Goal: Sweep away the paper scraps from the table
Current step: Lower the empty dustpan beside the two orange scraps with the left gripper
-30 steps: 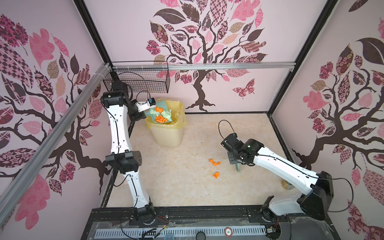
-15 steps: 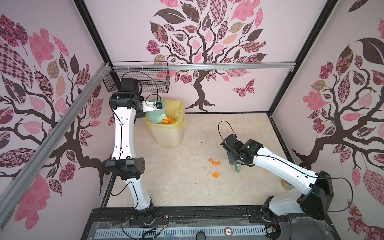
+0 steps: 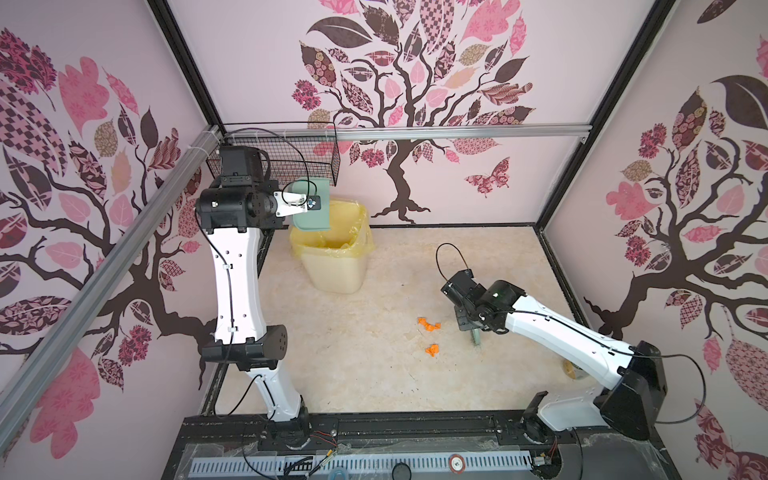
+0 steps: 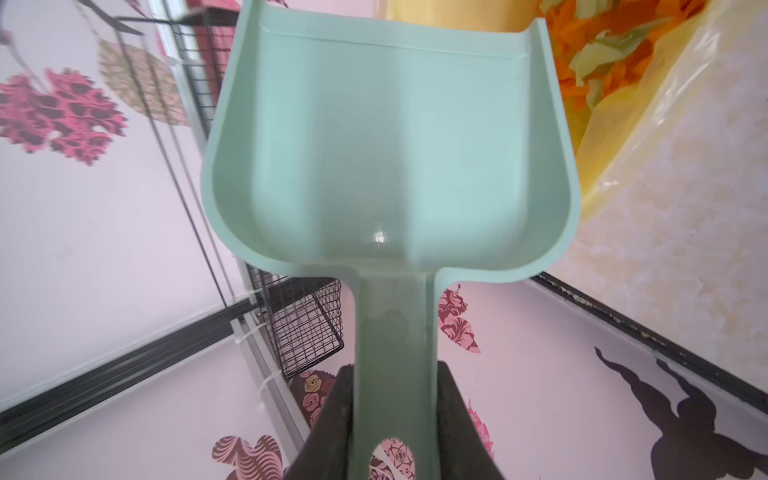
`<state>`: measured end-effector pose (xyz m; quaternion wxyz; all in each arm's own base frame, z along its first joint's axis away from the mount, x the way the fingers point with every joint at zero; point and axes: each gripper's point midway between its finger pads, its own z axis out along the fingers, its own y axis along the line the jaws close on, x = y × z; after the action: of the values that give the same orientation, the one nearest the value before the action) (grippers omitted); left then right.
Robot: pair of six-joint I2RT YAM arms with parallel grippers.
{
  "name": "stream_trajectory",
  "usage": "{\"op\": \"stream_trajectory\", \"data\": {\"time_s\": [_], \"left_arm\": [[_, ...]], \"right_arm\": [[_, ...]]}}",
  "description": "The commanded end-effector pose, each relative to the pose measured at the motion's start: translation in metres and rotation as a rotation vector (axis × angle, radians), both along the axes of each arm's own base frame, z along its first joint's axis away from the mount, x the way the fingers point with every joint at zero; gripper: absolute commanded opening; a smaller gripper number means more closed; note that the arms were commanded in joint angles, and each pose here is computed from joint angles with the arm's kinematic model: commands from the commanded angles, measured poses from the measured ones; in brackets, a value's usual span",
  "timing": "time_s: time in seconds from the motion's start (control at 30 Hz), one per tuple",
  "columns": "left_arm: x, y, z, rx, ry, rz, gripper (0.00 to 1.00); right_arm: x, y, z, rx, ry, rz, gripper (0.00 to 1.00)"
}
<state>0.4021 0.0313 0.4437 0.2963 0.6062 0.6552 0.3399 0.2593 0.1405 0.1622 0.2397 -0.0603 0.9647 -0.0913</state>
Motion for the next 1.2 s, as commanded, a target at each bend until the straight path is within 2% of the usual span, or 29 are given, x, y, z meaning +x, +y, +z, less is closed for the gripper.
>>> {"op": "stream_trajectory", "data": {"time_s": [0.0, 0.1, 0.27, 0.43, 0.6, 0.8, 1.0, 1.17], "left_arm": [[-0.04, -0.029, 0.008, -0.151, 0.018, -0.073, 0.0], [-0.07, -0.048, 0.003, -0.268, 0.086, -0.109, 0.0], [-0.125, -0.086, -0.027, -0.525, 0.31, -0.152, 0.0], [-0.162, -0.113, -0.072, -0.728, 0.474, -0.155, 0.0], [-0.191, -0.131, -0.134, -0.881, 0.63, -0.113, 0.0], [-0.209, -0.145, -0.223, -0.897, 0.713, -0.028, 0.0], [-0.202, -0.146, -0.31, -0.747, 0.681, 0.044, 0.0], [-0.196, -0.148, -0.335, -0.732, 0.717, 0.068, 0.0]], "right_arm": [[0.001, -0.002, 0.007, 0.002, -0.01, -0.002, 0.0], [0.0, -0.003, 0.008, -0.001, -0.007, -0.003, 0.0], [0.001, -0.006, 0.011, -0.015, -0.019, -0.008, 0.0], [0.005, -0.008, 0.02, -0.051, -0.034, 0.005, 0.0], [0.013, -0.006, 0.025, -0.088, -0.042, 0.033, 0.0], [0.028, 0.002, 0.026, -0.143, -0.042, 0.081, 0.0], [0.052, 0.006, 0.023, -0.297, -0.045, 0.201, 0.0], [0.07, 0.012, 0.019, -0.304, -0.044, 0.215, 0.0]]}}
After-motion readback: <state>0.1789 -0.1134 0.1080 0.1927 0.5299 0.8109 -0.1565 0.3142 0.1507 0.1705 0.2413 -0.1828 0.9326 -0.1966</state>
